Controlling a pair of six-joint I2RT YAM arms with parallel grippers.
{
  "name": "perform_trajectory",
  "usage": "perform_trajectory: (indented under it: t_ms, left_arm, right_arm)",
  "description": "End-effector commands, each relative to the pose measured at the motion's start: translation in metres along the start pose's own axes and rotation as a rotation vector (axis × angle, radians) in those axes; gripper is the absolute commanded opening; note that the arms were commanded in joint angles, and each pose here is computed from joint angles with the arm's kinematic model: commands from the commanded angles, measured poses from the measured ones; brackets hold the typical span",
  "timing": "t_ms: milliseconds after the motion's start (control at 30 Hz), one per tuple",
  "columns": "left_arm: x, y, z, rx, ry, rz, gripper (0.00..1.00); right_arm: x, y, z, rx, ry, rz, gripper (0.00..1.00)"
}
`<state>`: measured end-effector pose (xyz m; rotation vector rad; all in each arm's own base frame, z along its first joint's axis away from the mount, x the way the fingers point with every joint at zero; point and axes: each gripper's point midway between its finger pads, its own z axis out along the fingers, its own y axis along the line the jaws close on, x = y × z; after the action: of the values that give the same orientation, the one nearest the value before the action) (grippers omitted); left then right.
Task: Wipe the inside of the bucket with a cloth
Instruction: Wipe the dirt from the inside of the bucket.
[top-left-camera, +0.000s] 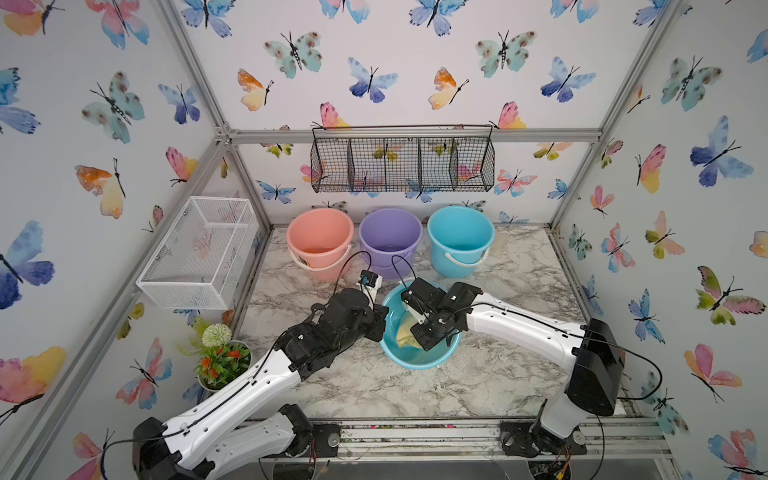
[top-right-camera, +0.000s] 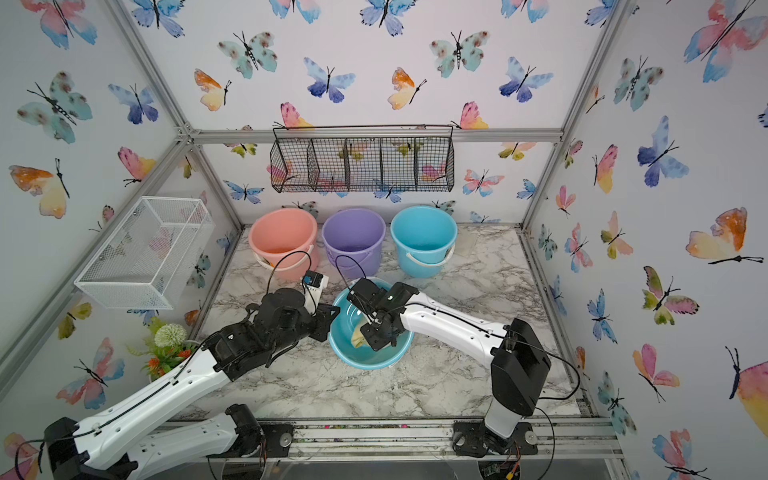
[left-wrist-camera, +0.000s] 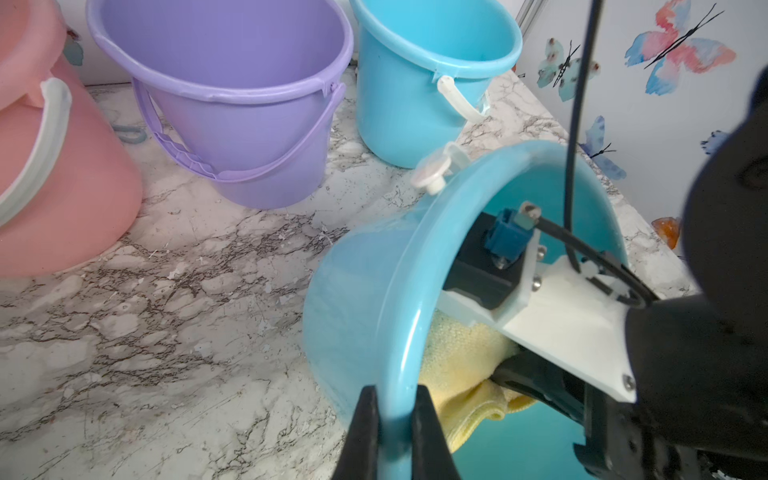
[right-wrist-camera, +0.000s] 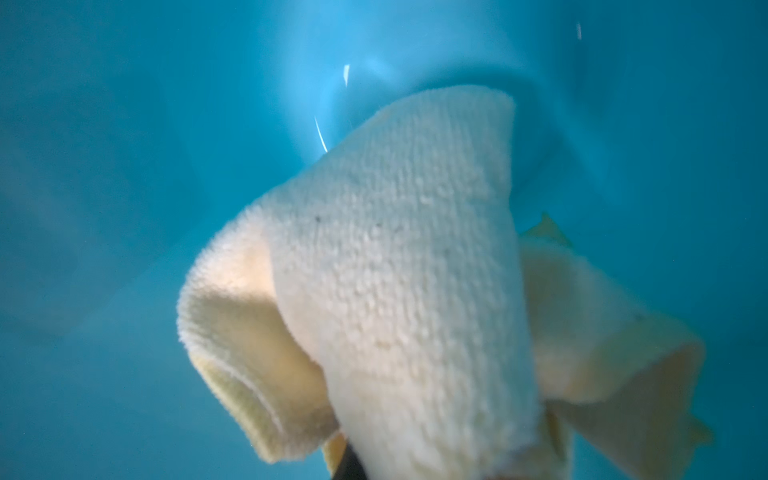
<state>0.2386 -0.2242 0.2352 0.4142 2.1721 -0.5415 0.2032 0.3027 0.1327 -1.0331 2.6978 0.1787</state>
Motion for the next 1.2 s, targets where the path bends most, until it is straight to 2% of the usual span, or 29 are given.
perform_trajectory:
  t_ms: [0,100,233,367,667,833,1000,1167]
  left_arm:
    - [-0.006,0.002,-0.002,-0.029,0.016,0.002,0.0]
    - [-0.008,0.003,-0.003,-0.044,0.036,0.006,0.0]
    - [-0.014,-0.001,-0.005,-0.033,0.047,0.009,0.0]
    - [-0.018,-0.008,-0.007,-0.01,0.056,0.017,0.0]
    - [-0.02,-0.013,-0.01,0.015,0.067,0.025,0.0]
    - [-0.019,-0.014,-0.01,0.015,0.084,0.029,0.0]
    - [-0.018,-0.015,-0.009,0.024,0.095,0.027,0.0]
    - [-0.013,-0.016,-0.002,0.024,0.12,0.027,0.0]
  right_arm:
    - [-0.007,0.014,-0.025,-0.101,-0.075,-0.026,0.02]
    - [-0.009,0.011,-0.041,-0.096,-0.119,-0.025,0.02]
    - [0.003,-0.008,-0.045,0.003,-0.102,-0.082,0.02]
    - [0.013,-0.028,-0.038,0.121,-0.048,-0.211,0.02]
    - [0.016,-0.049,-0.026,0.251,0.023,-0.532,0.02]
    - [0.021,-0.048,-0.024,0.236,0.094,-0.627,0.02]
    - [0.04,-0.054,-0.003,0.245,0.16,-0.725,0.02]
    - [0.033,-0.044,0.025,0.207,0.121,-0.768,0.02]
